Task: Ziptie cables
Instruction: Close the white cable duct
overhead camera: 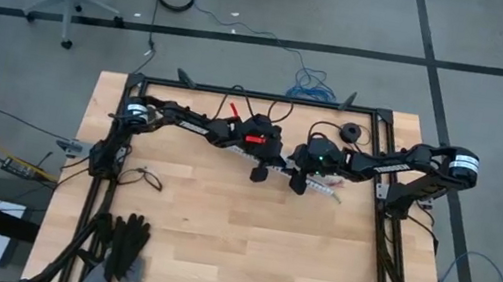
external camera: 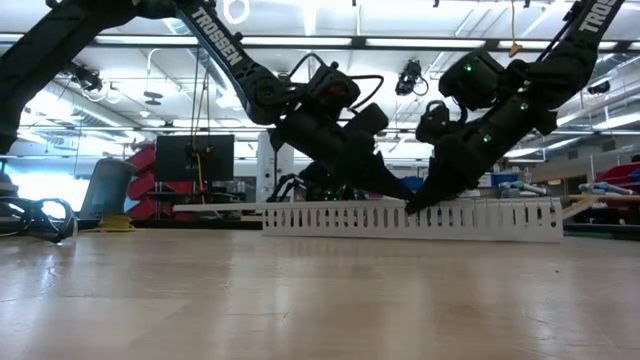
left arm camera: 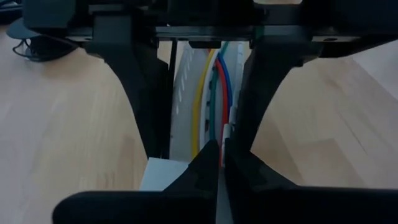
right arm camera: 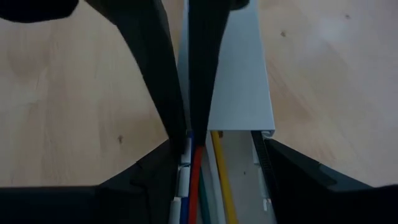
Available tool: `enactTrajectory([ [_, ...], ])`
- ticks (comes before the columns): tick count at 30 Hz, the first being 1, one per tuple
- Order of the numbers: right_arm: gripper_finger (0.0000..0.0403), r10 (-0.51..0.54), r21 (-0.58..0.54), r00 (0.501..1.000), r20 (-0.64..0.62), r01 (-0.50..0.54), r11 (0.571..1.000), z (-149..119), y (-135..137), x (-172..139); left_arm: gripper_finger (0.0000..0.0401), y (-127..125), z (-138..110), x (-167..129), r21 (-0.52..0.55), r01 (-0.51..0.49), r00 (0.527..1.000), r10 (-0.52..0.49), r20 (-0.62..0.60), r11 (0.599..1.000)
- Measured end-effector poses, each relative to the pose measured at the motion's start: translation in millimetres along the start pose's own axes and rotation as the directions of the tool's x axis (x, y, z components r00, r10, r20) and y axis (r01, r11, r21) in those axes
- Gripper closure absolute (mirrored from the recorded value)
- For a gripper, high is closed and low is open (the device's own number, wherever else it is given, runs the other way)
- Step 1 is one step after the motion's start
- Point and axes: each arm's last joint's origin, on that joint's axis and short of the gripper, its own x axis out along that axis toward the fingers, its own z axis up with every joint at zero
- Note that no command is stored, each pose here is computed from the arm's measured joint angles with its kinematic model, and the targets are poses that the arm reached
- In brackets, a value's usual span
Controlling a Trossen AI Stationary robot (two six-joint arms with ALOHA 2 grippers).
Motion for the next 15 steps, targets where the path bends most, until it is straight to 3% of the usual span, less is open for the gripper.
enactTrajectory([
  [15, 0.0161, 0.0, -0.049, 0.999, -0.044, -0.002, 0.999, 3, 0, -19, 0.0401, 4, 22, -9, 0.018, -0.01, 0.999, 0.01, 0.048, 1.0],
])
